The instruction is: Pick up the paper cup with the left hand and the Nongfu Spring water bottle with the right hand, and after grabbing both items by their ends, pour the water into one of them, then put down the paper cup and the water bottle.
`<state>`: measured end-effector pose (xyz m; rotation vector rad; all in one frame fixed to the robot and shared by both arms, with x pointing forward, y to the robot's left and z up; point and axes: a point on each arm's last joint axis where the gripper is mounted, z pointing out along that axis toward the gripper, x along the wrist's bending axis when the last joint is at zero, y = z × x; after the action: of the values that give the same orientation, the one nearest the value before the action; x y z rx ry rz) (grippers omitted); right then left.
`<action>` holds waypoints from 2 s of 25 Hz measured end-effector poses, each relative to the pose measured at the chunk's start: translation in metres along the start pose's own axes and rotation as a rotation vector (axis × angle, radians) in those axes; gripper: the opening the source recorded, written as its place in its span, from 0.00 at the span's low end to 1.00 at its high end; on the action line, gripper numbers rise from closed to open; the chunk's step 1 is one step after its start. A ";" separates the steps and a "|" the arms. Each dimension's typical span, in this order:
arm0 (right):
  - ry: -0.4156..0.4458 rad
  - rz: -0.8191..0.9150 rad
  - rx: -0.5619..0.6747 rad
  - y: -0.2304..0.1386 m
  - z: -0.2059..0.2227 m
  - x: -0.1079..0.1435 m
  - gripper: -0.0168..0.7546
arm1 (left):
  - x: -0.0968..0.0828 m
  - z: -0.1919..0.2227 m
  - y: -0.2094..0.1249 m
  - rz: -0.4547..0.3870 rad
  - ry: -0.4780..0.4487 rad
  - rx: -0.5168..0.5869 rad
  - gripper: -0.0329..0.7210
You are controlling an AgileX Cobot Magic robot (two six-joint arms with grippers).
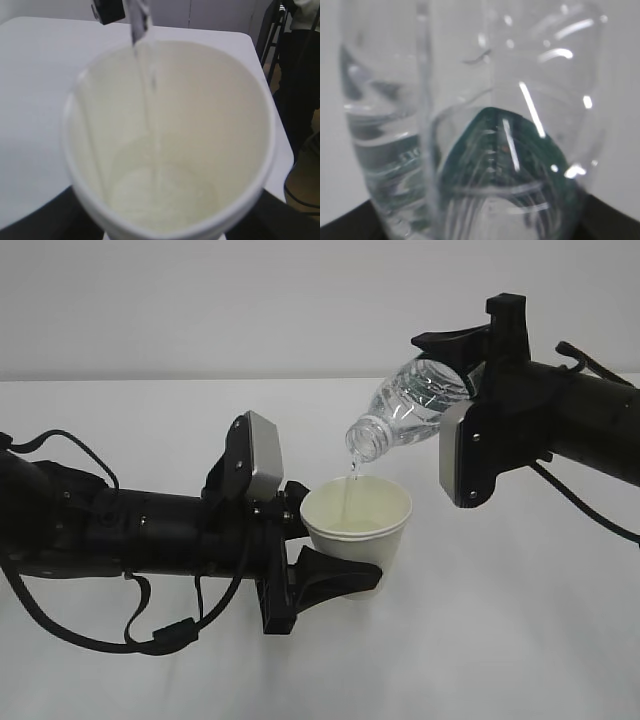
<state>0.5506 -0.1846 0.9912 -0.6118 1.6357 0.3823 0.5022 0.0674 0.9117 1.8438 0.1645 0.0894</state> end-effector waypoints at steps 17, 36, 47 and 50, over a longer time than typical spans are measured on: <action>0.000 0.000 0.000 0.000 0.000 0.000 0.60 | 0.000 0.000 0.000 0.000 0.000 0.000 0.64; -0.005 -0.007 -0.001 0.000 0.000 0.000 0.60 | 0.000 0.000 0.000 0.000 0.000 0.000 0.64; -0.005 -0.019 -0.001 0.000 0.000 0.000 0.60 | 0.000 0.000 0.000 -0.003 0.004 -0.002 0.64; -0.005 -0.022 -0.001 0.000 0.000 0.000 0.60 | 0.000 0.000 0.000 -0.003 0.005 -0.001 0.64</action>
<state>0.5505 -0.1844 0.9916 -0.6289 1.6228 0.3685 0.5027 0.0675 0.9118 1.8427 0.1708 0.0920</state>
